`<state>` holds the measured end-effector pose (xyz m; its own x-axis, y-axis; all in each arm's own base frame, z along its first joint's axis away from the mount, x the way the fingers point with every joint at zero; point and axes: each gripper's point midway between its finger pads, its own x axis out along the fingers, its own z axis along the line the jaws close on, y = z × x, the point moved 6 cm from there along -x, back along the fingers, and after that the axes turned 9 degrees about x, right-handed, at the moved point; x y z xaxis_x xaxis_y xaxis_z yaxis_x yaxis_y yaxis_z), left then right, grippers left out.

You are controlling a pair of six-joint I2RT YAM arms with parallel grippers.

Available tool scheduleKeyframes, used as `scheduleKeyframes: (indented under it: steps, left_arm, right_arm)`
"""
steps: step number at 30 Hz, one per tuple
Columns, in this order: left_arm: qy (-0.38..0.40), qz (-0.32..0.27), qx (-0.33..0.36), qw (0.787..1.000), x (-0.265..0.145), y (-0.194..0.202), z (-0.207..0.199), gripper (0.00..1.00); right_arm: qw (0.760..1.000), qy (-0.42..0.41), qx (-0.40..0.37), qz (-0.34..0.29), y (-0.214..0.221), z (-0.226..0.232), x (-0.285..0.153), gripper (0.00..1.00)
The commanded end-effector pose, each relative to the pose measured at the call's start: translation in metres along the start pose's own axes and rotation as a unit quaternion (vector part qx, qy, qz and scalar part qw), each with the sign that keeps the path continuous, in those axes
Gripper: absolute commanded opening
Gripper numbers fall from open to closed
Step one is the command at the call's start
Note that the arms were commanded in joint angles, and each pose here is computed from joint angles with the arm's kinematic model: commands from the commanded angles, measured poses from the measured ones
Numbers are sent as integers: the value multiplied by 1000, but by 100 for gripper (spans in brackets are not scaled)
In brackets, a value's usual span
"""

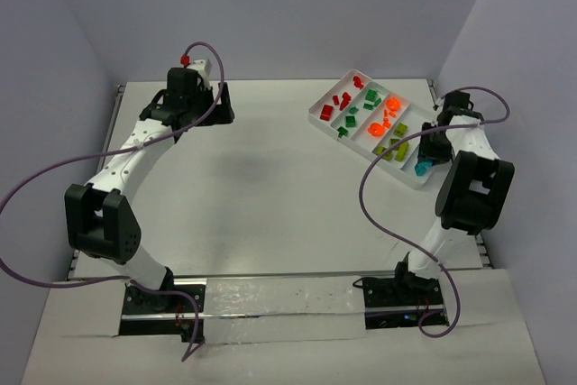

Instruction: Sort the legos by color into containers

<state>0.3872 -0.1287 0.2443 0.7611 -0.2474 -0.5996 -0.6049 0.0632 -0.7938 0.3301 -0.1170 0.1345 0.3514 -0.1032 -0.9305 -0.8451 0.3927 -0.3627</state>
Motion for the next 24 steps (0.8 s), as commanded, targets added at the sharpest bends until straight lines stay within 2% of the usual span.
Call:
scheduleKeyframes:
  steps: [1,5,6,8,11,13,15,17,24]
  left_arm:
    - [-2,-29,7,1000,-3,-20,-2,99]
    - [-2,-30,7,1000,-3,-21,-2,99]
    - [-3,-29,7,1000,-2,-20,-2,99]
    - [-3,-27,6,1000,-2,-22,-2,99]
    - [-7,-25,4,1000,-2,-24,0,99]
    - [-9,-24,1,1000,-2,-25,3,99]
    - [-9,-24,-1,1000,-3,-26,4,99]
    - [-5,-24,-5,1000,-5,-27,5,99]
    - [37,-25,-24,999,-25,-31,20,99]
  right_arm:
    - [1000,5,22,-13,-17,-1,-1,12]
    - [999,-2,33,-6,-20,2,6,17]
    - [999,-2,35,-3,-20,2,9,23]
    - [999,-5,42,3,-20,4,13,45]
    - [999,-11,44,5,-21,6,12,55]
    - [999,-21,45,5,-21,8,9,66]
    - [999,-31,44,-1,-22,11,2,71]
    - [998,-51,41,-11,-24,16,-9,74]
    - [982,-156,-13,-110,-38,53,-97,93]
